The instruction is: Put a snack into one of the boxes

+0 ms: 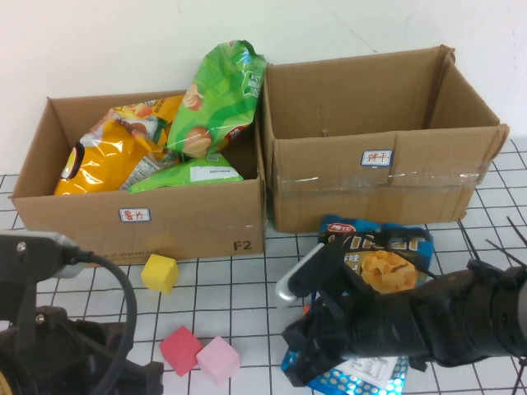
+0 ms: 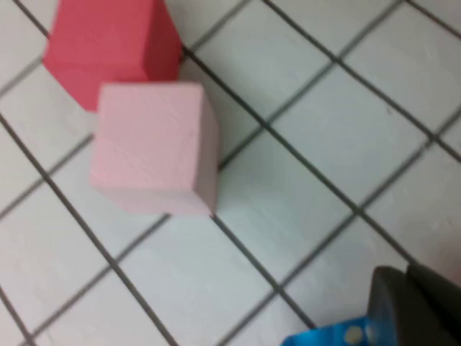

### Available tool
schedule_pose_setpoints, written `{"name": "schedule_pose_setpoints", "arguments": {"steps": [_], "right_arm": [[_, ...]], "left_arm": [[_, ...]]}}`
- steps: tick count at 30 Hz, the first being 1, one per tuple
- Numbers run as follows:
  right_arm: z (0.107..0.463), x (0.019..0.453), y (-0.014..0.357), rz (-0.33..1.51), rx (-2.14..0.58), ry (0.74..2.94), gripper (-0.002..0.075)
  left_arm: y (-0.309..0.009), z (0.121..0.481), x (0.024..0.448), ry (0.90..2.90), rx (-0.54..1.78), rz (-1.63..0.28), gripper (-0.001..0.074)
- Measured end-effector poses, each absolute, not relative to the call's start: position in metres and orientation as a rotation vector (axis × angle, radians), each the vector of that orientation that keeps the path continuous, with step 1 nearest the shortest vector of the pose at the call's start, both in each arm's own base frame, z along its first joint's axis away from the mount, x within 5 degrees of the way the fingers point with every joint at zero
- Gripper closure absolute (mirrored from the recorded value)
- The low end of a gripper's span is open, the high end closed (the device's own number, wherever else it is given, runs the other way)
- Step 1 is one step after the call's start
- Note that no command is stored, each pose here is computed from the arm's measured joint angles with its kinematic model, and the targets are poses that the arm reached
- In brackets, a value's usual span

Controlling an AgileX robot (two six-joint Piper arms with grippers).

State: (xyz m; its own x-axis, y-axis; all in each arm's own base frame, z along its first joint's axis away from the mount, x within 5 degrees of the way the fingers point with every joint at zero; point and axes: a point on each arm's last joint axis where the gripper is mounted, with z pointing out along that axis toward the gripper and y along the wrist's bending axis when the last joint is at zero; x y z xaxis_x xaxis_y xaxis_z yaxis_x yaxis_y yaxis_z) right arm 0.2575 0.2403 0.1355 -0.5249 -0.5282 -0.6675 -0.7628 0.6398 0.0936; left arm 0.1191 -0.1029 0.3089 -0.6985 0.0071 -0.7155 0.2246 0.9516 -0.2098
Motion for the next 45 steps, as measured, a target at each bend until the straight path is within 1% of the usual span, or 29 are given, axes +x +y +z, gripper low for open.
{"name": "schedule_pose_setpoints", "arguments": {"steps": [4,7,14,17,19,22,25,27,29,31,33,36,38,39,41,45], "right_arm": [[0.144,0.261,0.248,0.556,-1.031,2.198,0.0727],[0.161,0.263,0.251,0.569,-1.022,2.144,0.0727],[0.231,0.255,0.239,0.561,-0.944,1.964,0.0727],[0.245,0.250,0.226,0.487,-0.884,1.953,0.0727],[0.246,0.244,0.211,0.402,-0.839,1.976,0.0727],[0.232,0.229,0.188,0.289,-0.814,2.039,0.0727],[0.219,0.210,0.173,0.259,-0.891,2.054,0.0726],[0.212,0.197,0.168,0.287,-0.979,2.034,0.0706],[0.207,0.187,0.169,0.342,-1.073,1.998,0.0659],[0.205,0.182,0.172,0.396,-1.141,1.961,0.0575],[0.204,0.180,0.173,0.402,-1.174,1.939,0.0445],[0.201,0.182,0.172,0.326,-1.252,1.900,0.0226],[0.196,0.184,0.172,0.273,-1.320,1.873,0.0129],[0.192,0.185,0.172,0.249,-1.359,1.863,0.0097],[0.183,0.187,0.174,0.226,-1.418,1.861,0.0065],[0.161,0.191,0.175,0.167,-1.527,1.882,0.0043]], "left_arm": [[-0.104,0.310,0.119,2.311,0.168,-0.378,0.0736],[-0.104,0.310,0.119,2.309,0.169,-0.380,0.0736],[-0.104,0.310,0.119,2.309,0.169,-0.380,0.0736],[-0.104,0.310,0.119,2.308,0.176,-0.377,0.0736],[-0.104,0.310,0.119,2.308,0.178,-0.376,0.0736],[-0.104,0.310,0.119,2.308,0.178,-0.376,0.0736],[-0.104,0.310,0.119,2.307,0.179,-0.378,0.0736],[-0.105,0.310,0.119,2.305,0.179,-0.381,0.0736],[-0.105,0.311,0.120,2.297,0.183,-0.392,0.0736],[-0.106,0.311,0.120,2.288,0.187,-0.404,0.0736],[-0.107,0.312,0.120,2.282,0.189,-0.414,0.0736],[-0.107,0.312,0.120,2.280,0.190,-0.416,0.0736],[-0.107,0.312,0.120,2.278,0.193,-0.417,0.0736],[-0.107,0.312,0.120,2.277,0.196,-0.417,0.0736],[-0.107,0.312,0.120,2.276,0.200,-0.415,0.0736],[-0.107,0.312,0.120,2.276,0.203,-0.414,0.0736]]}}
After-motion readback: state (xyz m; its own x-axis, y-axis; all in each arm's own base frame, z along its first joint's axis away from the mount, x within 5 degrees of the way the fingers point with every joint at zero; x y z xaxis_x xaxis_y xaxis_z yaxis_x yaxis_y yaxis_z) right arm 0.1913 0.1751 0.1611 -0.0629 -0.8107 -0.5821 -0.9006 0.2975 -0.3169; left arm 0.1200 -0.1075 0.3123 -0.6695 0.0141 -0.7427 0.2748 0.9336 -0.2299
